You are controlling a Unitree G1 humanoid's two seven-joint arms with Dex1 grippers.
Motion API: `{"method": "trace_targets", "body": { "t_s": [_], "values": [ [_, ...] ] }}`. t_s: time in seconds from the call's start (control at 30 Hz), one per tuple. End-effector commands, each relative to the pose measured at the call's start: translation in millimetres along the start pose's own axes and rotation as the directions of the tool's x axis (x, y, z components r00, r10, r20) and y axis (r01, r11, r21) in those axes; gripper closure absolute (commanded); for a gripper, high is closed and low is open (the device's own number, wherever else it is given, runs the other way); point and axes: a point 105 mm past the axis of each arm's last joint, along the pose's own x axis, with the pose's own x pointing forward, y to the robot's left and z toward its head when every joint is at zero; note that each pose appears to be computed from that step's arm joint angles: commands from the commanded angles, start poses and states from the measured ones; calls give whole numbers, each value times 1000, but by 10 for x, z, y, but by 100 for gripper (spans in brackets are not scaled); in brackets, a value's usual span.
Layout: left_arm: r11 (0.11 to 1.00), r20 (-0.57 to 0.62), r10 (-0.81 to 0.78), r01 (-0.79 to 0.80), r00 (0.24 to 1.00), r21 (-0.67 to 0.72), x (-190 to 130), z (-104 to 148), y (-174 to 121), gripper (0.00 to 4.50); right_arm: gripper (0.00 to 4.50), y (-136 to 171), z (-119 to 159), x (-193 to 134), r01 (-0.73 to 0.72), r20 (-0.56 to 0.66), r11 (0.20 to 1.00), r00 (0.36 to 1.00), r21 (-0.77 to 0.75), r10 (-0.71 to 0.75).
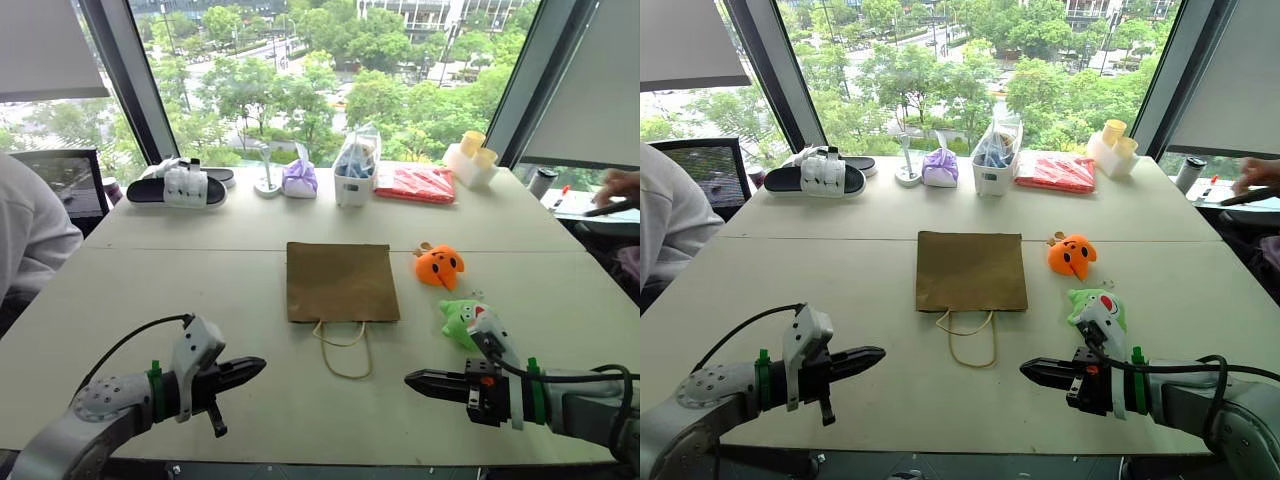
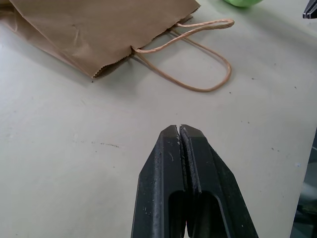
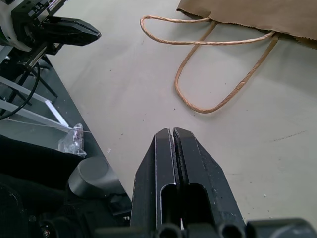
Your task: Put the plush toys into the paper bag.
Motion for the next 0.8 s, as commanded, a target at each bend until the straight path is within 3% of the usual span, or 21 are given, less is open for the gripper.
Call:
{"method": "trace_targets", "body": {
  "t_s": [0.03,0.5,0.67,0.8],
  "values": [
    [999,26,-9,8,1000,37,0,89,-51,448,450,14,71,-26,-4,17,1000,1000,-29,5],
    [993,-25,2,1,1000,120,-56,117,124,448,450,15,46,17,10,34,1000,999,-21,-10],
    [924,-87,-92,118,992,364,87,277,219,448,450,-21,124,25,34,64,999,997,-36,-32],
    [840,-95,-208,228,973,492,406,368,251,448,450,25,83,68,34,64,999,997,-29,-32]
  ]
}}
